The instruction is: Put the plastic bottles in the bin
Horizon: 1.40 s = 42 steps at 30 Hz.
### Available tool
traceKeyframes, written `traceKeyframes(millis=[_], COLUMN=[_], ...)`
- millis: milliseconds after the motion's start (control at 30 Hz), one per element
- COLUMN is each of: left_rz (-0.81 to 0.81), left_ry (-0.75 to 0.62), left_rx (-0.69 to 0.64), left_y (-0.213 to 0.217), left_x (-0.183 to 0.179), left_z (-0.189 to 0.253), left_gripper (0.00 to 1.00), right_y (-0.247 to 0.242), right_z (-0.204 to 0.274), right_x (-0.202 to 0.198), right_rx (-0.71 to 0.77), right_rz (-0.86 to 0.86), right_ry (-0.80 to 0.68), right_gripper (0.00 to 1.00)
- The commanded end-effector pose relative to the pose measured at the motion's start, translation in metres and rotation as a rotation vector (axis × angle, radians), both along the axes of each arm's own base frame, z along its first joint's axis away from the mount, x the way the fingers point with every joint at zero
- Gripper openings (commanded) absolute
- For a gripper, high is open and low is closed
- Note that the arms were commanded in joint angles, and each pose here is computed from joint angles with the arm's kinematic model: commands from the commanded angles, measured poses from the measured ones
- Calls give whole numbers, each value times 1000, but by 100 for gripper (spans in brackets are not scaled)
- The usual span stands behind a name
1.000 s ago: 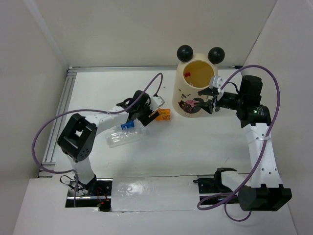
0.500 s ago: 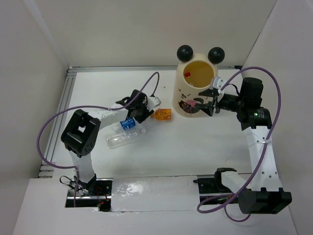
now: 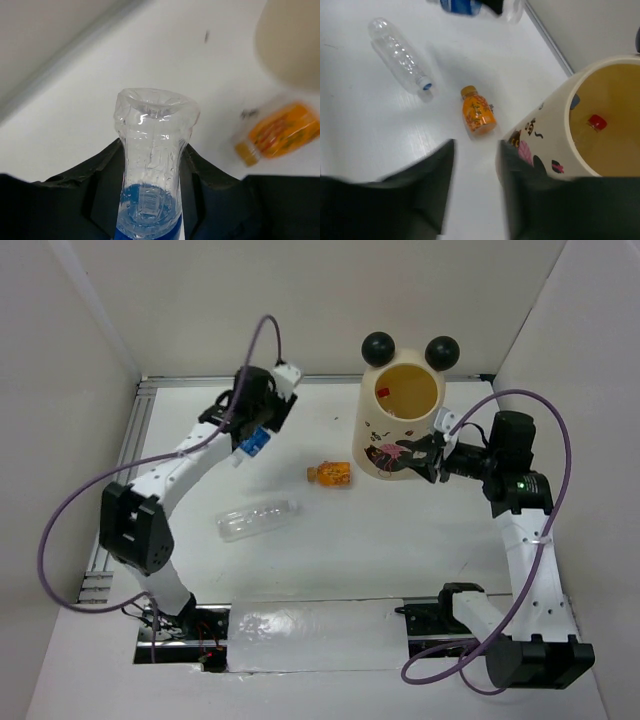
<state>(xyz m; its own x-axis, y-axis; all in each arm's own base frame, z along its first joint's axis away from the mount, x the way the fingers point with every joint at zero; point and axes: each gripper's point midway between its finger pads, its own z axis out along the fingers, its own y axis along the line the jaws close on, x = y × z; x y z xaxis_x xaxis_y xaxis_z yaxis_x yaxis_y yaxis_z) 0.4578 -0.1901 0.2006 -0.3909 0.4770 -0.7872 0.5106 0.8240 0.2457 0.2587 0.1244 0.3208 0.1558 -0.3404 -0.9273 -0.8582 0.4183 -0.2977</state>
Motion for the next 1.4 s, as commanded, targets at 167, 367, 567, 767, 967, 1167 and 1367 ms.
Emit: traceKeyframes(millis=[167,367,567,767,967,1167,1367], left_rz=[-461,-731,-719,-701,-607,-427,-382], left_ry=[-493,-713,-860,-937,-931,-1005,-1003], left_rx=[-645,-896,-1060,-1224,-1216,-991,-933], left_y=[-117,-169,-197,-226,-248,-276,-299], left_x=[-100,-143,-133,-135,-112,-61,-38], left_z=[257,324,360,377,358,292,281], left_gripper=[9,8,8,8,11,20,39], right_y=[-10,-15,-23,-23,-25,-26,-30], right_z=[-47,-84,-123,-145,-152,-152,-151], right_x=[-11,-23,-34,-41,-46,-44,-43], right_rx=[-55,-106,-157,-157,-169,-171,-177], right_rz=[-54,-60,-94,-90,-104,-116,-135], right_ry=[60,119,173,220,222,221,213], right_gripper=[4,4,4,4,4,5,5])
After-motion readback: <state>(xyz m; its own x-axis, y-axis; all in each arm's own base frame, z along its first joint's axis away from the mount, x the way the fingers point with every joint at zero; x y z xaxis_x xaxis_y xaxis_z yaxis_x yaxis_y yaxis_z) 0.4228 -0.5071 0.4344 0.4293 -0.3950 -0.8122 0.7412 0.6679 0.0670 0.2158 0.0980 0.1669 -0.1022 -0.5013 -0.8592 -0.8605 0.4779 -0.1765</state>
